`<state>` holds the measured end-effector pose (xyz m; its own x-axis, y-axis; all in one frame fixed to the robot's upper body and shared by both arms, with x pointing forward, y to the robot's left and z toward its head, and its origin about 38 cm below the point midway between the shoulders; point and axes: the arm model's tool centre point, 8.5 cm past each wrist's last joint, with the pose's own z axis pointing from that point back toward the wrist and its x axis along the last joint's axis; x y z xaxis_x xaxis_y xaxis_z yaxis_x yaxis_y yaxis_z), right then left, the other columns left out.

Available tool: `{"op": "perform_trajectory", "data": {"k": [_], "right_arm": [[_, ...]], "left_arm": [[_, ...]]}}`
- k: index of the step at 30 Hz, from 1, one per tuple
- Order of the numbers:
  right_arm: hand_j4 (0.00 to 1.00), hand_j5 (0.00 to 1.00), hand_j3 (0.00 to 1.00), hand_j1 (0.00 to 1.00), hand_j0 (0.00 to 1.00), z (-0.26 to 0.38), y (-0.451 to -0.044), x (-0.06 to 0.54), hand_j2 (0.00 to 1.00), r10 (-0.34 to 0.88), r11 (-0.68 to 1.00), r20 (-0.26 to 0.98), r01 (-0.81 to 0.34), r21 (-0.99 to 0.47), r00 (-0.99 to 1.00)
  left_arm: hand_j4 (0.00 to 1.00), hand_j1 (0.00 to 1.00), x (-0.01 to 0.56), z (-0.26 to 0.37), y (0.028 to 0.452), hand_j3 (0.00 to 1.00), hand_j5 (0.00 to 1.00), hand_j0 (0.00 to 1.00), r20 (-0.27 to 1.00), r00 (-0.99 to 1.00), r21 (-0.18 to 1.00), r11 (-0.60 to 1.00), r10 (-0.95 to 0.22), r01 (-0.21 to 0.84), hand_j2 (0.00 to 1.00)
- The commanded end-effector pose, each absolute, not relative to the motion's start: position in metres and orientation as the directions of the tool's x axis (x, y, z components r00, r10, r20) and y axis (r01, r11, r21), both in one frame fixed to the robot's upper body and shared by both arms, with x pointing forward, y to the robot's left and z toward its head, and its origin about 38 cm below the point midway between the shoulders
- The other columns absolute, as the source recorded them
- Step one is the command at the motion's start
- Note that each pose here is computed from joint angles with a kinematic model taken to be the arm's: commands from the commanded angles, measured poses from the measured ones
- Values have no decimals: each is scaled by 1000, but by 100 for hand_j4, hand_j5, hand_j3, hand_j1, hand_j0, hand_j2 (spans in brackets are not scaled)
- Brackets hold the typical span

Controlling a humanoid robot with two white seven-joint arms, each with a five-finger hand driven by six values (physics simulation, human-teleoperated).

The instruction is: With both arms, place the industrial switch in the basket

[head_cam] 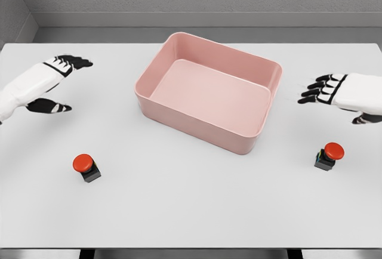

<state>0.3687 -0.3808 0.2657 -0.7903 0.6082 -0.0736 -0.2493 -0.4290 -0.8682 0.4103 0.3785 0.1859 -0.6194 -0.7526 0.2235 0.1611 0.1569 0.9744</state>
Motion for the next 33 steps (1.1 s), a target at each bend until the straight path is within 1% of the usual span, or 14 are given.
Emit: {"op": "perform_trajectory", "data": {"k": [1,4,6,9,16,20,23,27,33], "right_arm": [[100,100,100,100,100,261,-393,365,100,630,-440,-66,-286,-851,-773],[100,100,100,100,100,251,-397,360,100,633,-450,-49,-316,-836,-773],[100,100,100,100,100,245,-400,356,100,635,-458,-39,-335,-823,-771],[100,100,100,100,100,240,-402,352,100,637,-465,-29,-354,-811,-770],[100,100,100,100,100,228,-406,344,100,641,-474,-7,-389,-790,-767],[100,100,100,100,100,222,-405,342,100,640,-472,11,-404,-783,-768],[100,100,100,100,100,220,-401,341,100,632,-471,19,-403,-785,-775],[100,100,100,100,100,213,-392,342,100,617,-465,38,-403,-789,-786],[100,100,100,100,100,206,-387,341,100,608,-463,55,-411,-785,-792]], "left_arm": [[100,100,409,195,379,100,100,100,210,-631,978,152,-747,145,100],[100,100,406,201,391,100,100,100,192,-618,981,132,-762,143,100],[100,100,401,198,399,100,100,100,191,-606,980,117,-772,159,100],[100,100,393,196,412,100,100,100,195,-579,979,125,-792,158,100],[100,100,384,190,412,100,100,100,200,-581,977,117,-789,177,100],[100,100,375,192,419,100,100,100,187,-578,978,96,-794,185,100],[100,100,369,196,421,100,100,100,184,-577,980,100,-796,174,100],[100,100,364,193,424,100,100,100,186,-573,978,95,-798,185,100],[100,100,356,191,415,100,100,100,185,-598,977,79,-780,199,100]]}}
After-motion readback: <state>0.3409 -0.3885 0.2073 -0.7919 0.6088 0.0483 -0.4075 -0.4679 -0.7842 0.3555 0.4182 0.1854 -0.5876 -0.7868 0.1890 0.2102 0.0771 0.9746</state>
